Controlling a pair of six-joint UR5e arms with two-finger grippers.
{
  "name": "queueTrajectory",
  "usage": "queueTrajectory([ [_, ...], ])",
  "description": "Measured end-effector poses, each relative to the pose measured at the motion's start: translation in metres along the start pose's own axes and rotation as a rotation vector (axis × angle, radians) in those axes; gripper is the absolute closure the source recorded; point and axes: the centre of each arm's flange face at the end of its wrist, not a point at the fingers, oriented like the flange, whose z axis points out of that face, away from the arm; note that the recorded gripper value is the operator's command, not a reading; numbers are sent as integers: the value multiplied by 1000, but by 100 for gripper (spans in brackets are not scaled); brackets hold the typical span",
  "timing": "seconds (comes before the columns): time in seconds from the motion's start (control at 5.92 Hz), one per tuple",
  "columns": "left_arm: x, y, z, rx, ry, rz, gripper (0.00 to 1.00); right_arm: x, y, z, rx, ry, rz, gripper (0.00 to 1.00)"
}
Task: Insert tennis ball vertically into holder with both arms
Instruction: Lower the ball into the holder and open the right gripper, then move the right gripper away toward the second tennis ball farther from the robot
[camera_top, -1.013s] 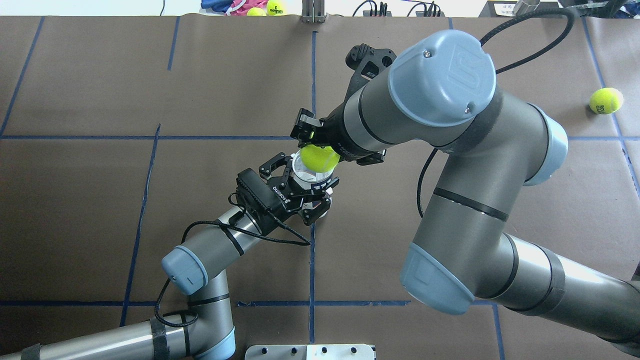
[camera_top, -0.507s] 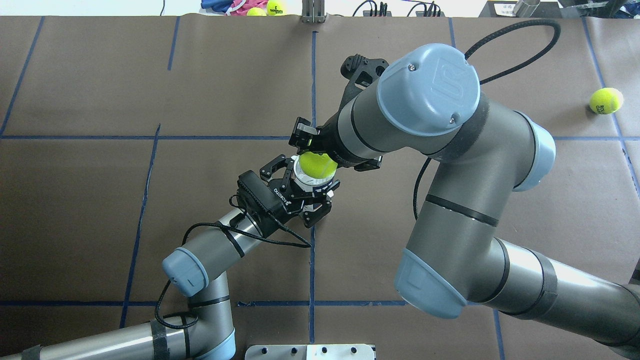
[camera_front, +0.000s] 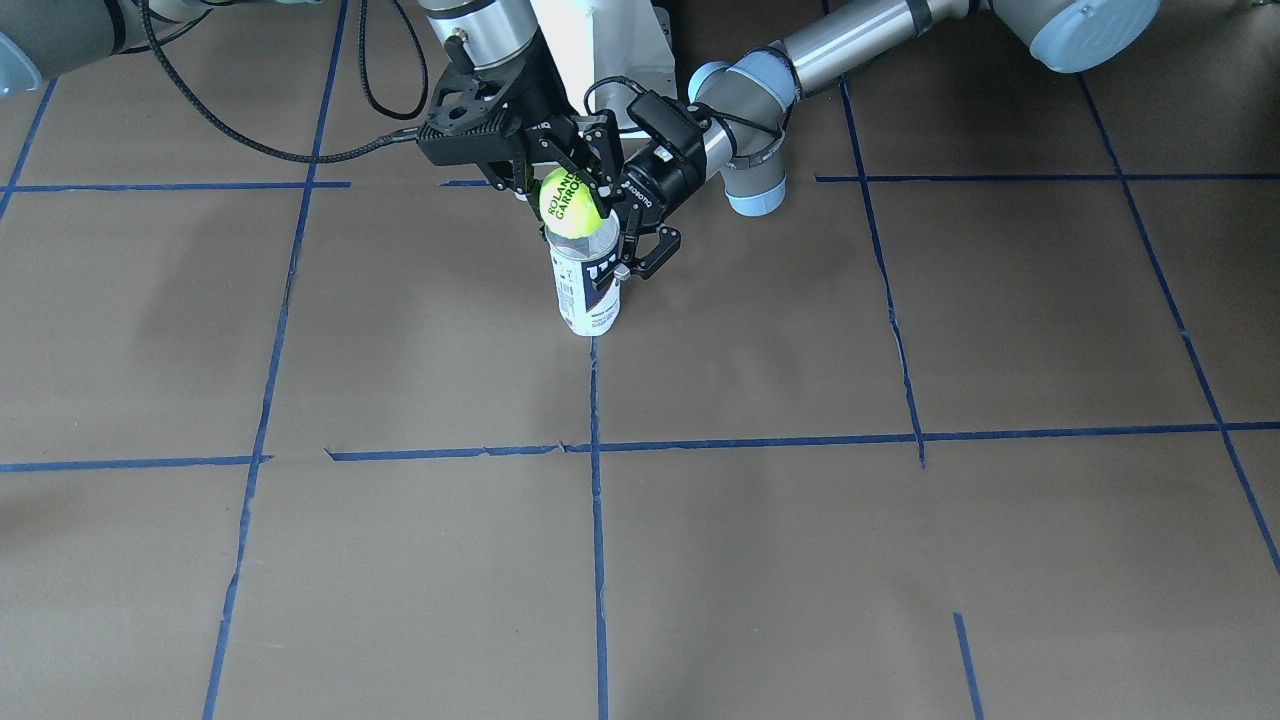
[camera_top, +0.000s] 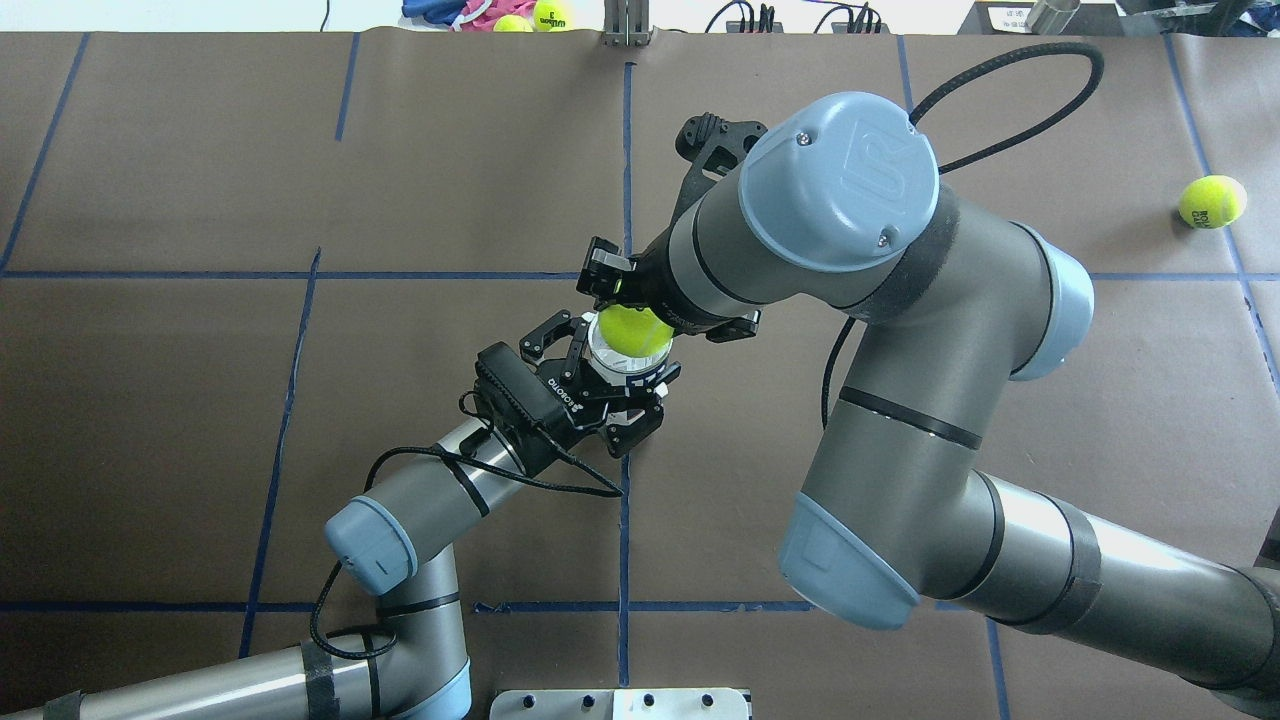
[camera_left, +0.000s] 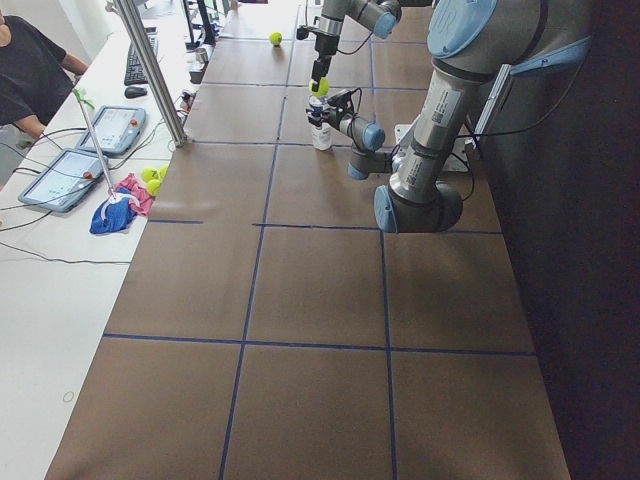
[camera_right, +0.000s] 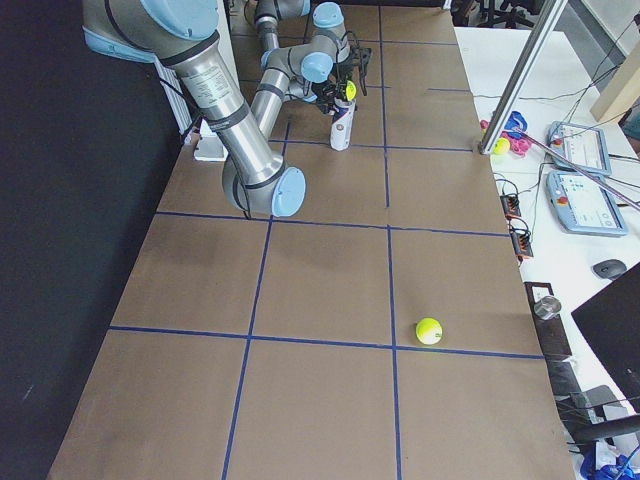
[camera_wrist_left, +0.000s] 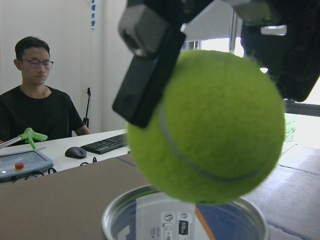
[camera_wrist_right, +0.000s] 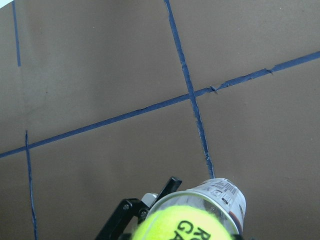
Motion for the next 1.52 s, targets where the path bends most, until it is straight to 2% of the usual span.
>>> queueTrajectory([
  [0.17,0,0,0,1,0,-1,11,-1,0,0,-1,-2,-3,7],
  [0.34,0,-1,0,2,1,-1,11,-1,0,-1,-2,-4,-4,5],
  [1.18,-1,0,-2,1,1,-2,11,1,-7,-4,5,-4,-8,1],
  [1.35,-2,2,-5,8,5,-7,10,13,-26,-10,12,5,-13,1],
  [1.52,-3,3,-9,16,9,-13,8,39,-59,-14,22,36,-57,1],
])
